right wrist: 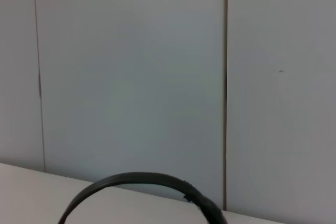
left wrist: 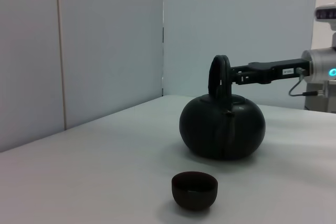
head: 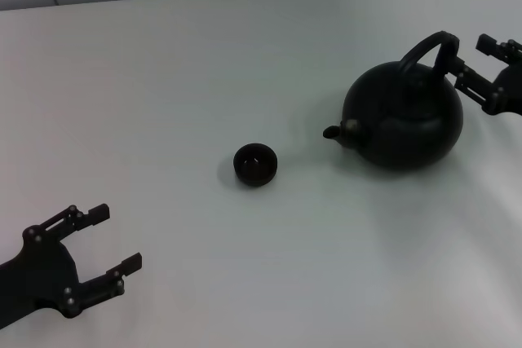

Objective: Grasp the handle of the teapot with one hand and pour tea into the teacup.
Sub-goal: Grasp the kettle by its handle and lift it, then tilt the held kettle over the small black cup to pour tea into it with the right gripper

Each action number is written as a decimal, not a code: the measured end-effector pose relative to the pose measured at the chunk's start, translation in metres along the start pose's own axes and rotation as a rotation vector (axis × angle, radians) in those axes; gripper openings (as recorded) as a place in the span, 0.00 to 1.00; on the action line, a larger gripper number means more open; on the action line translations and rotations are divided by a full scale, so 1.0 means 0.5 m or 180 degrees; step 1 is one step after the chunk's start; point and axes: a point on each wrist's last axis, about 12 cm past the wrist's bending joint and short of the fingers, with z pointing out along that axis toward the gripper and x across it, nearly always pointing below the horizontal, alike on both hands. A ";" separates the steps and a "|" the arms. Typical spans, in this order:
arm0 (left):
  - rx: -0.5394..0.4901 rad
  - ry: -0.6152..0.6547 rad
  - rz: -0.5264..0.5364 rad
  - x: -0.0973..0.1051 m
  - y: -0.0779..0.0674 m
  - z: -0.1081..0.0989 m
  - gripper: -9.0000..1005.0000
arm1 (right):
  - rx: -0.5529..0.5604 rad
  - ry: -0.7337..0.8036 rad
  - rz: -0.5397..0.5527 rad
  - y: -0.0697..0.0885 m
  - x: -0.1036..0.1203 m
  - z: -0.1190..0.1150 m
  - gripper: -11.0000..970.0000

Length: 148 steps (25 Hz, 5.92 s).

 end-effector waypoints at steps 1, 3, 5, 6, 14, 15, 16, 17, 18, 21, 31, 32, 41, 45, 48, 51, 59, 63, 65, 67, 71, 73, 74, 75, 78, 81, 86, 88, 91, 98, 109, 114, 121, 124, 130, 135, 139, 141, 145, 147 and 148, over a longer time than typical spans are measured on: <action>0.0001 -0.0002 -0.0006 0.000 -0.001 0.000 0.80 | -0.0004 0.0019 -0.0008 0.000 -0.001 0.006 0.56; 0.0001 -0.0002 -0.0006 0.000 -0.001 0.000 0.80 | -0.0036 0.0051 -0.0038 0.000 -0.004 0.018 0.56; 0.0003 -0.0006 -0.0017 0.001 -0.002 0.000 0.80 | -0.0042 0.0053 -0.0044 0.000 -0.005 0.021 0.55; 0.0001 -0.0006 -0.0020 0.002 -0.003 0.000 0.80 | -0.0040 0.0057 -0.0048 -0.001 -0.005 0.024 0.55; -0.0025 -0.0050 -0.0036 0.001 -0.004 -0.002 0.80 | -0.0076 0.0088 -0.0064 0.003 -0.005 0.033 0.53; -0.0027 -0.0052 -0.0040 0.001 -0.004 -0.002 0.80 | -0.0078 0.0087 -0.0066 0.003 -0.006 0.033 0.52; -0.0028 -0.0053 -0.0045 0.001 -0.005 -0.003 0.80 | -0.0084 0.0085 -0.0066 0.004 -0.006 0.033 0.52; -0.0029 -0.0053 -0.0051 0.001 -0.005 -0.003 0.80 | -0.0102 0.0087 -0.0073 0.005 -0.006 0.034 0.52; -0.0030 -0.0051 -0.0058 0.001 -0.005 -0.004 0.80 | -0.0124 0.0090 -0.0083 0.006 -0.006 0.035 0.52; -0.0030 -0.0051 -0.0065 0.001 -0.005 -0.004 0.80 | -0.0205 0.0119 -0.0127 0.010 -0.007 0.039 0.47; -0.0026 -0.0058 -0.0075 0.001 -0.006 -0.005 0.80 | -0.0153 0.0047 -0.0118 0.008 -0.012 0.041 0.24; -0.0026 -0.0058 -0.0075 0.001 -0.006 -0.005 0.80 | -0.0132 0.0019 -0.0108 0.006 -0.014 0.041 0.21; -0.0019 -0.0068 -0.0081 0.002 -0.009 -0.003 0.80 | -0.0110 -0.0208 -0.0015 0.008 -0.036 0.067 0.10; -0.0015 -0.0076 -0.0085 0.003 -0.011 -0.001 0.80 | -0.0201 -0.0257 -0.0033 0.015 -0.051 0.097 0.10; -0.0013 -0.0077 -0.0085 0.003 -0.010 -0.001 0.80 | -0.0348 -0.0247 -0.0094 0.023 -0.065 0.124 0.10; -0.0012 -0.0077 -0.0087 0.002 -0.010 0.000 0.80 | -0.0488 -0.0167 -0.0152 0.028 -0.077 0.150 0.10; -0.0029 -0.0087 -0.0078 0.001 -0.008 0.000 0.80 | -0.0700 -0.0057 -0.0516 0.033 -0.109 0.199 0.10; -0.0042 -0.0102 -0.0073 0.000 -0.006 -0.001 0.80 | -0.0785 -0.0043 -0.0714 0.030 -0.126 0.210 0.10; -0.0039 -0.0104 -0.0069 -0.001 -0.005 0.000 0.80 | -0.0843 -0.0029 -0.0815 0.031 -0.133 0.215 0.10; -0.0036 -0.0107 -0.0066 -0.002 -0.004 0.001 0.80 | -0.0894 -0.0032 -0.0910 0.034 -0.136 0.219 0.10; -0.0038 -0.0108 -0.0064 -0.002 -0.004 0.001 0.80 | -0.0962 -0.0053 -0.1048 0.039 -0.141 0.224 0.10; -0.0040 -0.0107 -0.0065 -0.001 -0.005 0.000 0.80 | -0.0995 -0.0062 -0.1151 0.041 -0.143 0.225 0.10; -0.0040 -0.0108 -0.0065 -0.001 -0.005 0.000 0.80 | -0.1008 -0.0074 -0.1202 0.043 -0.143 0.226 0.10; -0.0040 -0.0108 -0.0066 -0.001 -0.005 0.000 0.80 | -0.1019 -0.0090 -0.1255 0.045 -0.142 0.225 0.10; -0.0040 -0.0108 -0.0066 -0.001 -0.005 0.000 0.80 | -0.1033 -0.0128 -0.1378 0.048 -0.142 0.225 0.10; -0.0043 -0.0106 -0.0070 0.000 -0.006 -0.001 0.80 | -0.1044 -0.0149 -0.1444 0.049 -0.143 0.225 0.10; -0.0045 -0.0105 -0.0085 0.000 -0.007 -0.002 0.80 | -0.1059 -0.0197 -0.1645 0.051 -0.143 0.224 0.10; -0.0044 -0.0107 -0.0089 0.000 -0.007 -0.002 0.80 | -0.1064 -0.0222 -0.1771 0.053 -0.142 0.225 0.10; -0.0043 -0.0108 -0.0091 0.000 -0.007 -0.002 0.80 | -0.1069 -0.0234 -0.1824 0.055 -0.143 0.226 0.10; -0.0022 -0.0132 -0.0121 0.000 -0.009 0.004 0.80 | -0.1125 -0.0258 -0.1918 0.059 -0.150 0.235 0.10; -0.0016 -0.0139 -0.0115 -0.002 -0.007 0.006 0.80 | -0.1190 -0.0294 -0.2085 0.067 -0.161 0.251 0.09; -0.0026 -0.0171 -0.0116 -0.004 -0.007 0.006 0.80 | -0.1214 -0.0314 -0.2181 0.070 -0.164 0.256 0.10; -0.0031 -0.0180 -0.0122 -0.004 -0.007 0.007 0.80 | -0.1274 -0.0332 -0.2279 0.076 -0.168 0.262 0.10; -0.0026 -0.0190 -0.0142 -0.003 -0.010 0.008 0.80 | -0.1281 -0.0347 -0.2344 0.077 -0.167 0.262 0.10; -0.0024 -0.0192 -0.0144 -0.003 -0.010 0.007 0.80 | -0.1311 -0.0363 -0.2409 0.081 -0.168 0.265 0.10; -0.0026 -0.0193 -0.0143 -0.003 -0.009 0.007 0.80 | -0.1329 -0.0376 -0.2466 0.084 -0.168 0.267 0.10; -0.0028 -0.0194 -0.0143 -0.003 -0.009 0.007 0.80 | -0.1334 -0.0391 -0.2502 0.086 -0.169 0.269 0.10; -0.0028 -0.0194 -0.0143 -0.004 -0.009 0.007 0.80 | -0.1344 -0.0401 -0.2525 0.087 -0.170 0.270 0.10; -0.0033 -0.0198 -0.0143 -0.004 -0.009 0.007 0.80 | -0.1363 -0.0406 -0.2549 0.090 -0.171 0.273 0.10; -0.0044 -0.0207 -0.0141 -0.004 -0.008 0.007 0.80 | -0.1365 -0.0406 -0.2550 0.090 -0.172 0.274 0.10; -0.0048 -0.0211 -0.0142 -0.005 -0.008 0.007 0.80 | -0.1364 -0.0400 -0.2537 0.090 -0.172 0.274 0.10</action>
